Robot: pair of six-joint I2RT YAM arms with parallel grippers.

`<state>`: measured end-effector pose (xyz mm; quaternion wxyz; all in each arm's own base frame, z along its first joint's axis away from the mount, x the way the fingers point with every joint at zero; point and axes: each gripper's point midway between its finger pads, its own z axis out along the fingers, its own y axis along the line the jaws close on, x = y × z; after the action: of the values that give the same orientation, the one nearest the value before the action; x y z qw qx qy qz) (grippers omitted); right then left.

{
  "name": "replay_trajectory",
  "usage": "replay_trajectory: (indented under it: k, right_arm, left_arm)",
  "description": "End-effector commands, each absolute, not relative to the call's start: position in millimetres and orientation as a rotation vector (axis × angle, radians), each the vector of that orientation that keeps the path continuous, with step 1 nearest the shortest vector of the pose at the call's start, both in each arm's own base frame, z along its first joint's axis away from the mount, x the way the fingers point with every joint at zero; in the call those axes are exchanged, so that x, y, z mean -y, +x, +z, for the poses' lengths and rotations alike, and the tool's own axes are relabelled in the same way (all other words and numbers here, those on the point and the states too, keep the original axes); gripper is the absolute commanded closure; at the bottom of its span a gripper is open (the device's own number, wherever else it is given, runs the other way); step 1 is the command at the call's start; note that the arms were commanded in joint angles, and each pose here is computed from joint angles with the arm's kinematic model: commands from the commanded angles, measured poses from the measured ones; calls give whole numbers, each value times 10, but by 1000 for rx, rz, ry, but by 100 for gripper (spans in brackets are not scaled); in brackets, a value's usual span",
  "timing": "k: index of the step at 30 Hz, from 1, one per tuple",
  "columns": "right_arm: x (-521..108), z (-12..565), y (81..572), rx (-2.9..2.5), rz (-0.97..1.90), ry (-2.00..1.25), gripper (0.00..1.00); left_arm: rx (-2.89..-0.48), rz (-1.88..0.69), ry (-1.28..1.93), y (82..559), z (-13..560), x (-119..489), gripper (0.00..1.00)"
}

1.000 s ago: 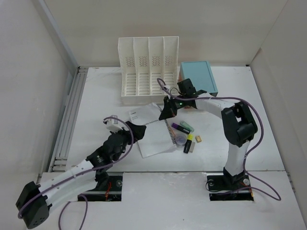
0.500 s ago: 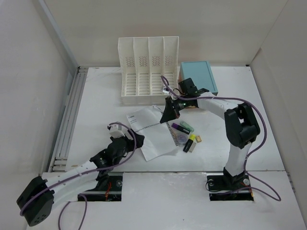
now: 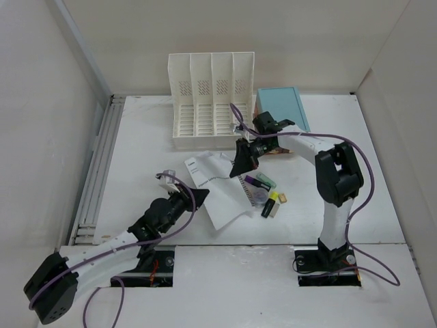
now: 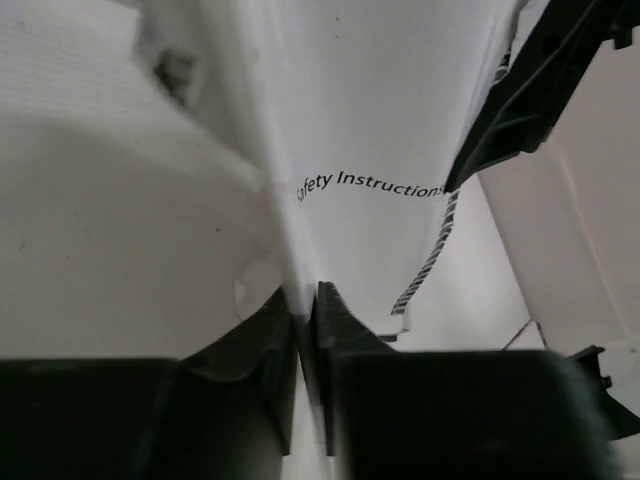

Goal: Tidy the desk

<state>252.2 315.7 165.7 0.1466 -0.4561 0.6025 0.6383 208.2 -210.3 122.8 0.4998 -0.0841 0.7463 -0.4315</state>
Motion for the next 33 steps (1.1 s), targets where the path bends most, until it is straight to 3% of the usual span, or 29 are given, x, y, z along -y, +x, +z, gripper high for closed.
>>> replay_trajectory:
  k: [1, 6, 8, 9, 10, 11, 16, 24, 33]
  right_arm:
    - [-3207, 1846, 2492, -1598, 1871, -1345, 100]
    - [-3206, 1783, 2520, -1634, 1843, -1354, 97]
    - [-3213, 1784, 2548, -1627, 1816, -1370, 81]
    - [-3208, 1801, 2549, -1626, 1801, -1377, 43]
    - [-3204, 1817, 2581, -1632, 1751, -1399, 18]
    - [-3188, 1807, 2582, -1654, 1723, -1408, 0]
    - [-2990, 2156, 3072, -1663, 1279, -1428, 0]
    - [-2129, 3166, 3698, -1685, 564, -1040, 0]
    - [-1327, 3483, 3538, -1610, 405, -790, 0]
  left_arm:
    - [-1699, -1160, -129, 1937, 1353, 2137, 99]
    - [-1689, -1170, -105, 1924, 1485, 2147, 100]
    - [-1691, -1162, -97, 1931, 1536, 2151, 100]
    - [-1675, -1159, -86, 1937, 1637, 2151, 100]
    - [-1663, -1152, -73, 1944, 1703, 2151, 100]
    - [-1662, -1145, -65, 1953, 1754, 2157, 100]
    - [-1583, -1020, -79, 2121, 2495, 2022, 100]
    - [-1505, -761, -134, 2640, 3646, 1962, 100]
    - [-1524, -355, -120, 3762, 3857, 2206, 100]
